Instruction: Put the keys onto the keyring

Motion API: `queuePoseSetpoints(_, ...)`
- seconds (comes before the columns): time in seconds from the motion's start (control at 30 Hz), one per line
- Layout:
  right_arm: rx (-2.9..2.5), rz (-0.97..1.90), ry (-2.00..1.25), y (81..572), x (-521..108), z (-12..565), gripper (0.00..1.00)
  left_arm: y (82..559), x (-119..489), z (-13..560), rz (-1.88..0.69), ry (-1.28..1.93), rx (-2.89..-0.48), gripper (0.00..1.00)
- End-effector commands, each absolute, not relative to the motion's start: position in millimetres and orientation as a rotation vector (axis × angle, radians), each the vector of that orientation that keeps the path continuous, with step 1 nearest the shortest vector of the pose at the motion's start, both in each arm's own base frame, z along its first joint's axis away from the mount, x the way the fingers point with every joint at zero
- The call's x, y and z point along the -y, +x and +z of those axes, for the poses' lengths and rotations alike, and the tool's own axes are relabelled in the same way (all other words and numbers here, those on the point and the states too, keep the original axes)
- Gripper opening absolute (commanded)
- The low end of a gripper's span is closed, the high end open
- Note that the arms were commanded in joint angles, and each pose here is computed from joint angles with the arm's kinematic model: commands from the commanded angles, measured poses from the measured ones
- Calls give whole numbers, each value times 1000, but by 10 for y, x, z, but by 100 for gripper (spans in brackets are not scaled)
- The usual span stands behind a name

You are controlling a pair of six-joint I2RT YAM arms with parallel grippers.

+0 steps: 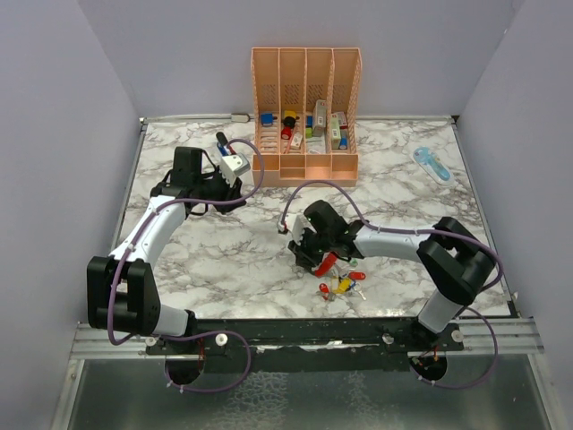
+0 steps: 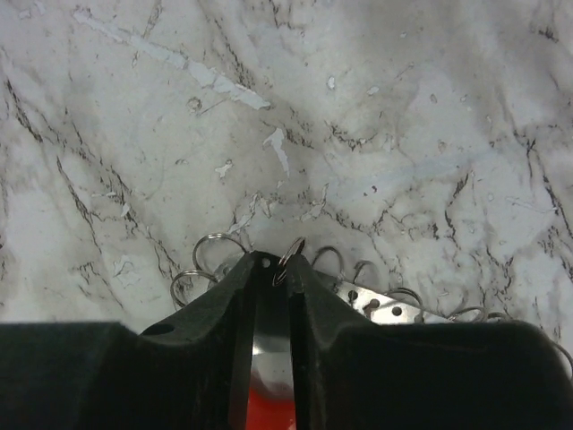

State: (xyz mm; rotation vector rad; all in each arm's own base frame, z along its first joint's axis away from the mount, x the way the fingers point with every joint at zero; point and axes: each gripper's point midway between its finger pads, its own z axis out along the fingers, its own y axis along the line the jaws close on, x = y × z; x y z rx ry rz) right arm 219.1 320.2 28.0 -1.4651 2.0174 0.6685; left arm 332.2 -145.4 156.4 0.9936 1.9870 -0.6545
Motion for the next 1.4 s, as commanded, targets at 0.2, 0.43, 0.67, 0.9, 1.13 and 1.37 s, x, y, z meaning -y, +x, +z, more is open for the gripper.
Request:
queuePoseSetpoints(0.2, -1979, 640, -1408, 2306, -3280, 386, 1, 3257, 1548, 1689, -745, 1000, -1928, 22)
queuePoseSetpoints(0.43, -1845, 621, -1294, 2395, -3272, 828, 1, 3113, 1810, 1899, -994, 994, -1816, 23)
queuePoseSetpoints(0.67, -1689, 636, -1237, 2420, -3299, 1467, 1, 2897, 2162, 2115, -1158, 1098, -1661, 27)
queuePoseSetpoints(0.9, -1570, 588, -1170, 2443, -3188, 1876, 1, 2623, 2443, 2158, -1229, 1255, -1557, 29)
queuePoseSetpoints(1.13, -1471, 608, -1102, 2379, -3120, 2098, 1, 2254, 2571, 2194, -1317, 1433, -1394, 32)
queuePoseSetpoints(1.37, -1424, 712, -1099, 2240, -3190, 2213, 1, 2265, 2689, 2227, -1272, 1481, -1389, 34)
